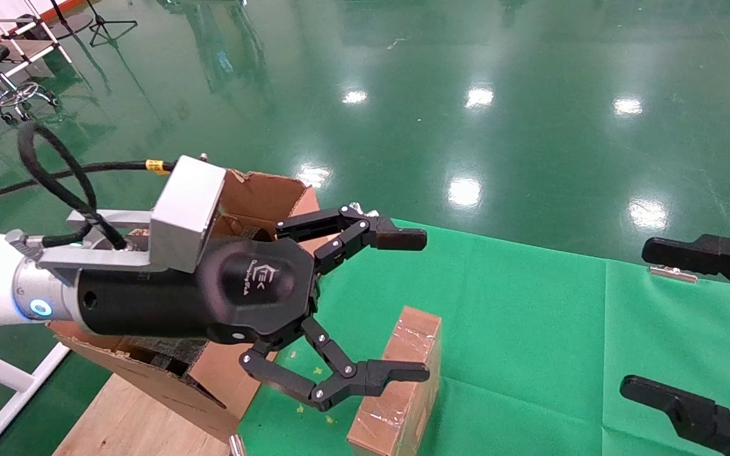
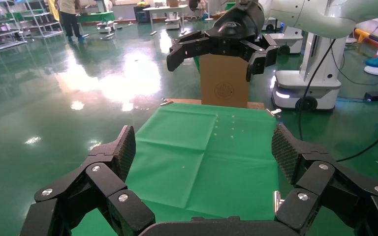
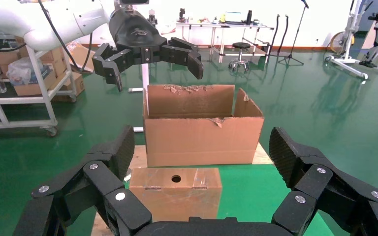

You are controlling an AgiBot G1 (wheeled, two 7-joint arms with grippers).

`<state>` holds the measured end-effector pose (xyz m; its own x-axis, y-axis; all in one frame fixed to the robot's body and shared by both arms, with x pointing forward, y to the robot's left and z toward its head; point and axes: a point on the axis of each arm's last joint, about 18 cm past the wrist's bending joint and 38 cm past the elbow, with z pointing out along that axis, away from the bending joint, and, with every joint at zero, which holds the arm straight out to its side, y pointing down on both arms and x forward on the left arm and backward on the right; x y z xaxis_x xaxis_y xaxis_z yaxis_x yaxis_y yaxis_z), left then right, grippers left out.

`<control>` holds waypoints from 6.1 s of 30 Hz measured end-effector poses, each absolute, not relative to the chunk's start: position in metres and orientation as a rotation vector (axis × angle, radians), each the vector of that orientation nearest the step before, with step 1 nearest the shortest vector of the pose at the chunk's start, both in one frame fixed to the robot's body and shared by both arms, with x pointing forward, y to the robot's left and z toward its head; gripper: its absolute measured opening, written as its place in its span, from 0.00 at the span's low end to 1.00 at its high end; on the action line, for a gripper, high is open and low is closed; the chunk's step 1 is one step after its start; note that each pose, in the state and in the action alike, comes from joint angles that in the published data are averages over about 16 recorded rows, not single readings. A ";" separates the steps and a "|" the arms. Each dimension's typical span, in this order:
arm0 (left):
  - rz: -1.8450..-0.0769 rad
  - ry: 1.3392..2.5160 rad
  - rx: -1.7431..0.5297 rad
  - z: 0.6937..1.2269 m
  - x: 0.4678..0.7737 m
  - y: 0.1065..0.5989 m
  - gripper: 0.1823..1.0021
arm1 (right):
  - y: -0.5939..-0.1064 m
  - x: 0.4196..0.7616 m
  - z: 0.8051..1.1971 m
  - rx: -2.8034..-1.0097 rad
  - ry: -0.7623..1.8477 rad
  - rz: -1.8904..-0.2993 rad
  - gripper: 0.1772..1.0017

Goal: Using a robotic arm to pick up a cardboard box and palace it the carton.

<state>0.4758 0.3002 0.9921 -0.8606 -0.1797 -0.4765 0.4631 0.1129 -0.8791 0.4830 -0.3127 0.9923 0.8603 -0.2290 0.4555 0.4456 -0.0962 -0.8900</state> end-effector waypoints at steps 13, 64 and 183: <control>-1.792 1.925 0.276 0.992 0.476 0.300 1.00 | -0.313 0.483 0.992 -1.570 -0.176 -0.570 1.00; -1.102 2.292 -0.361 1.048 0.552 0.259 1.00 | -0.313 0.483 0.992 -1.570 -0.175 -0.570 0.21; -0.754 2.319 -0.918 1.069 0.570 0.226 0.26 | -0.313 0.483 0.992 -1.570 -0.174 -0.570 0.93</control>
<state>0.5697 0.2255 1.0688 -0.6288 -0.7310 -0.2652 -0.4355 0.6136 -0.6587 0.4832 -0.3129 0.9922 0.8603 -0.2302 0.4548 0.4450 -0.0961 -0.8904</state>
